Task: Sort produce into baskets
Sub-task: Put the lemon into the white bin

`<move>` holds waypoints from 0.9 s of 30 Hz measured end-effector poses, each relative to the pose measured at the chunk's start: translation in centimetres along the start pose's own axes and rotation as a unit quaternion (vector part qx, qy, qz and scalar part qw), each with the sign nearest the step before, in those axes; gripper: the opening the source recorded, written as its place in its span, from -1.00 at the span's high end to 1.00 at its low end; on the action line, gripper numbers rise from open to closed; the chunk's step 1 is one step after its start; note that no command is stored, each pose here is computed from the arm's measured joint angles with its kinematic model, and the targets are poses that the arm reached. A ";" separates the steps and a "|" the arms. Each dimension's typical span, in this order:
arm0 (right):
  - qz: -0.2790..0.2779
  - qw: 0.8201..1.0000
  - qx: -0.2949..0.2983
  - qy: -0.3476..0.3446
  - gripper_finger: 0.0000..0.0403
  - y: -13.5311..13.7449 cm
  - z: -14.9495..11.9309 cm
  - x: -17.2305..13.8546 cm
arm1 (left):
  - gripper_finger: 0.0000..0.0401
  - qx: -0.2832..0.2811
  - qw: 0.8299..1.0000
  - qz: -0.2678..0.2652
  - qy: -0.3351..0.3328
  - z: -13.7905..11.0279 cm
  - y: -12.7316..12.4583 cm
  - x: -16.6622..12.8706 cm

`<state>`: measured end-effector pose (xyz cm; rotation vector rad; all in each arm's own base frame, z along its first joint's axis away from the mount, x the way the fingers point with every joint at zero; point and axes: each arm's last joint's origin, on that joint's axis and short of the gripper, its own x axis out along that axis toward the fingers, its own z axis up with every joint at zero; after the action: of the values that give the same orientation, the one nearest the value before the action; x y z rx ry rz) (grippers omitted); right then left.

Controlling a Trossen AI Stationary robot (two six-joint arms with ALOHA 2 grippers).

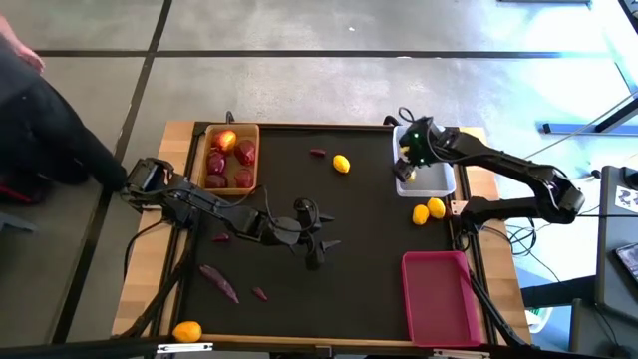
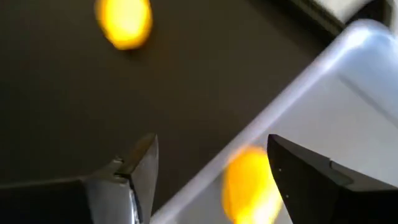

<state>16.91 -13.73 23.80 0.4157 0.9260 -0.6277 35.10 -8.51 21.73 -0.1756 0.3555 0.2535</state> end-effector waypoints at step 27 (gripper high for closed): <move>0.072 0.987 -0.039 -0.136 -0.79 6.2 3.6 9.7 | -0.58 0.001 1.000 0.000 0.001 0.0 0.0 0.0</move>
<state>27.47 -14.32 18.10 0.3144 0.6508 -0.4995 35.09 -8.51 21.70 -0.1741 0.3585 0.2535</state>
